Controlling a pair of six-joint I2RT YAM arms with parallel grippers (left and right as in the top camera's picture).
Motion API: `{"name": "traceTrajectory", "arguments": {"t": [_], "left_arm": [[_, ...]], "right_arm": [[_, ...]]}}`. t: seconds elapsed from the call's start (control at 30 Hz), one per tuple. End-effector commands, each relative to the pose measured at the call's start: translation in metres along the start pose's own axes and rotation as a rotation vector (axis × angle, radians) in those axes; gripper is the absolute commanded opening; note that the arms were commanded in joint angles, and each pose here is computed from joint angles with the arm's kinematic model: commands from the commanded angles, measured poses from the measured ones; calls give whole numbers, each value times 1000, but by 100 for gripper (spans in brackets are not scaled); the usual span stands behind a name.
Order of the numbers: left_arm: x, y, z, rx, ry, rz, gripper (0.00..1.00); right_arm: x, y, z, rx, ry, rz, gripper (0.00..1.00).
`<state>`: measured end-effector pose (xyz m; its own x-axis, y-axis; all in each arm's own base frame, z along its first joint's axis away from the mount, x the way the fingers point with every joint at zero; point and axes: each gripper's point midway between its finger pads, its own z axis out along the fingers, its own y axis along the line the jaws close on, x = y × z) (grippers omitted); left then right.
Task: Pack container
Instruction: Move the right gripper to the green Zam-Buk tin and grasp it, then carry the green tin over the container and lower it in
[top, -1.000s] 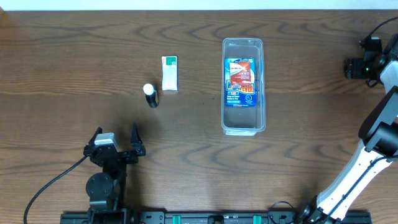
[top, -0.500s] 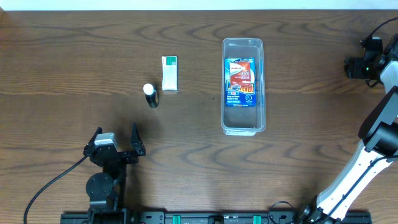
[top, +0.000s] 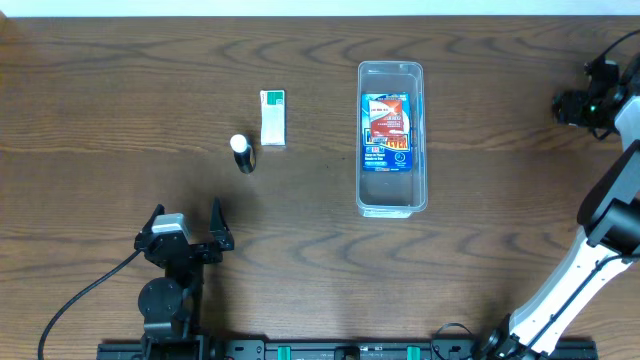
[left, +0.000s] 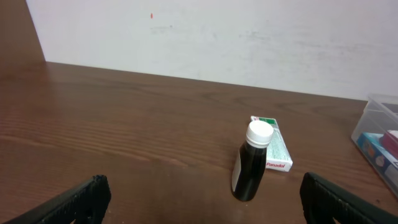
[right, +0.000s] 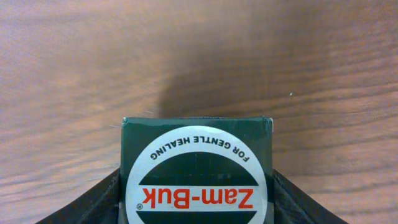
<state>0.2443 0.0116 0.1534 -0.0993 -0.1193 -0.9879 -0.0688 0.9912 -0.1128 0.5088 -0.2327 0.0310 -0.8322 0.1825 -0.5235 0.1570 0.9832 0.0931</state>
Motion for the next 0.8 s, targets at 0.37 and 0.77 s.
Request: {"name": "traceTrajectory", "arguments": {"t": [0.37,0.77], "left_arm": [[16,5,1,-22,47,14,98],[16,5,1,-22,47,14,98]], "right_arm": [[-83,138,-181,-181,-234,8,61],[-33,301,-194,-322,-62,-71,65]]}}
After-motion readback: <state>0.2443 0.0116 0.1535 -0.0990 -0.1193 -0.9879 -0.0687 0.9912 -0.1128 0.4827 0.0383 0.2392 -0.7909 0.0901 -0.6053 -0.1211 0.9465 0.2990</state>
